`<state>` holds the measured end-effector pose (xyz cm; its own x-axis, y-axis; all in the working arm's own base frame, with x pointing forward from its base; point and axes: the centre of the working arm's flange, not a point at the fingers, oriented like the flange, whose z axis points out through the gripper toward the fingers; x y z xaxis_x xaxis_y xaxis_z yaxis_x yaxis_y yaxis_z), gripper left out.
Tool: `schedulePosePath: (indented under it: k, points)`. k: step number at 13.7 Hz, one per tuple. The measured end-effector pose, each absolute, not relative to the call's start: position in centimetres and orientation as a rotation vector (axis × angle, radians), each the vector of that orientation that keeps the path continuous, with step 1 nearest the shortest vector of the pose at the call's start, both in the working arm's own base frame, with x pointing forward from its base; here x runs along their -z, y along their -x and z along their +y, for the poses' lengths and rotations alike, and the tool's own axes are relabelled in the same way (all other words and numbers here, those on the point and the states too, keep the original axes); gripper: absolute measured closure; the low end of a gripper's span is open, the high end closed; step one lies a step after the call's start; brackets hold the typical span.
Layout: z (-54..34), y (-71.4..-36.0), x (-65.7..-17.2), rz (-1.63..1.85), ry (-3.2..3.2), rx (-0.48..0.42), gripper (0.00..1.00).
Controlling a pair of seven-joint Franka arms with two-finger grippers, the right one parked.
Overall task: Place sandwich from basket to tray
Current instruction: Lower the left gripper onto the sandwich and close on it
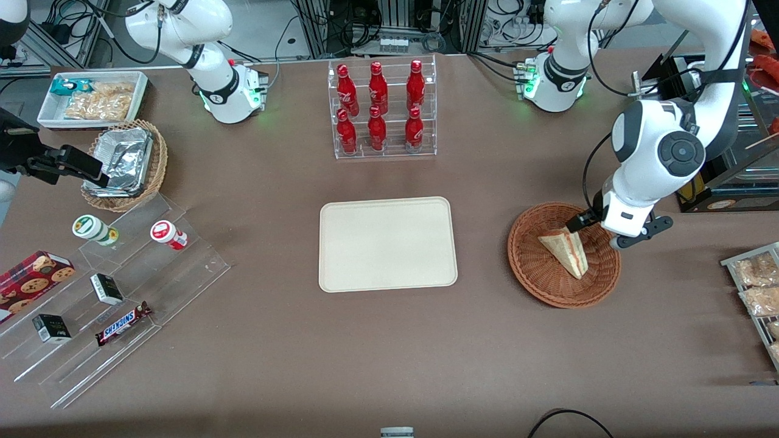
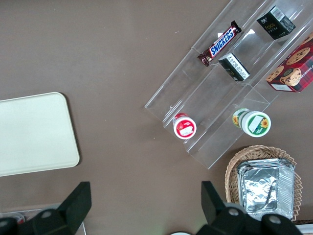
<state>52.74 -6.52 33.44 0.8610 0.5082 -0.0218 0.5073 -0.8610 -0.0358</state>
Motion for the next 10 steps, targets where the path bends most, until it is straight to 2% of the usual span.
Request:
schedulePosePath:
  k: [4,10]
  points:
    - [-9.0,-53.1,-31.3,-1.221,2.884,-0.002,0.00]
    - [-8.9,-53.1,-29.3,-1.269,2.860,-0.019,0.00]
